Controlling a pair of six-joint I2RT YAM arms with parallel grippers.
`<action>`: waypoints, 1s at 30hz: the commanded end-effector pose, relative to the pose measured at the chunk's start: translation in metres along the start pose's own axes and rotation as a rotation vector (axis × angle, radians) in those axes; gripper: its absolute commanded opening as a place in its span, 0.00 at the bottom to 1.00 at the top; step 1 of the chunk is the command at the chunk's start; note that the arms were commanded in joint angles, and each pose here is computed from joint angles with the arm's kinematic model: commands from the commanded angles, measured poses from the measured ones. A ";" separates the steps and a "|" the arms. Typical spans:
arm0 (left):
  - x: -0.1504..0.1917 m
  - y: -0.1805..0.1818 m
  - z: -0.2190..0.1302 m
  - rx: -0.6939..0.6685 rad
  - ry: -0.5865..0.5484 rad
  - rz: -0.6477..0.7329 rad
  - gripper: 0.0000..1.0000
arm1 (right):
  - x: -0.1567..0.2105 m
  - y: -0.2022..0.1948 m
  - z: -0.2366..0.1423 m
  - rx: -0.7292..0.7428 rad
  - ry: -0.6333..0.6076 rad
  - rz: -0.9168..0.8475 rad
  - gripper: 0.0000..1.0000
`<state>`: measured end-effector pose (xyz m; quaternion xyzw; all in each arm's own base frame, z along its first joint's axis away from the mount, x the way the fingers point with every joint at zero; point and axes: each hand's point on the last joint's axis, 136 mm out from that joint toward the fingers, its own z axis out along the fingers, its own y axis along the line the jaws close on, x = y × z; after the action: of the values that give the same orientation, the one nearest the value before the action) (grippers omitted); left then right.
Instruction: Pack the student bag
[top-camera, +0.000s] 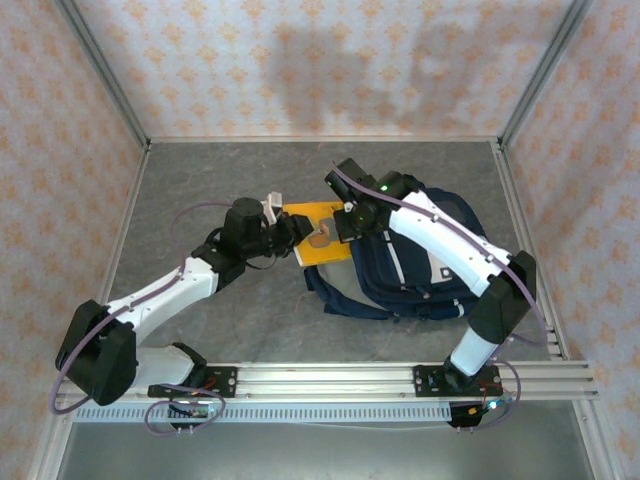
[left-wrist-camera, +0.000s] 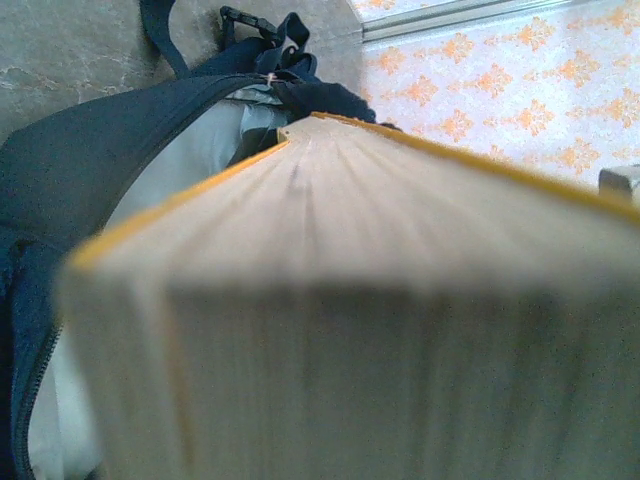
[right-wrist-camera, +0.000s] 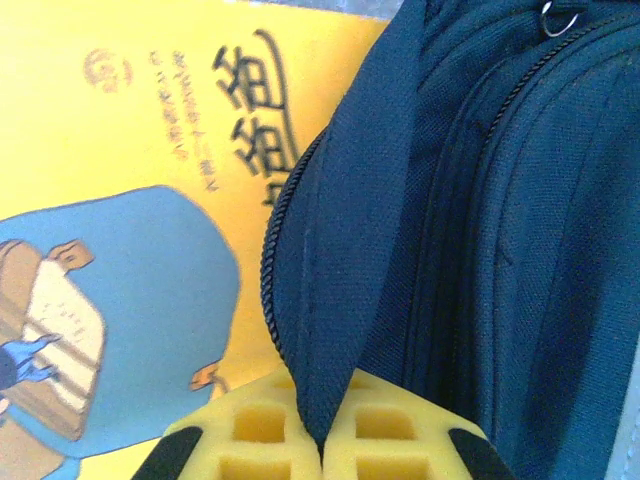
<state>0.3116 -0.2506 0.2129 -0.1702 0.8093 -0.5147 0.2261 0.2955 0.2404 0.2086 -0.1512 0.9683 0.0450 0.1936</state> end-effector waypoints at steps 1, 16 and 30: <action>-0.003 -0.031 -0.025 0.047 -0.023 0.135 0.00 | -0.018 -0.012 -0.049 0.004 -0.111 -0.018 0.00; 0.007 -0.028 -0.034 0.098 0.057 0.136 0.00 | -0.017 -0.050 -0.143 -0.065 -0.342 -0.054 0.00; 0.023 -0.069 0.009 0.252 0.080 0.025 0.00 | -0.019 -0.050 -0.150 -0.086 -0.344 -0.033 0.00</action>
<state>0.2885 -0.2847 0.2193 -0.1234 0.7994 -0.5605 0.1774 0.2615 0.1698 0.3132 -0.1725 0.9412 0.0798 0.2791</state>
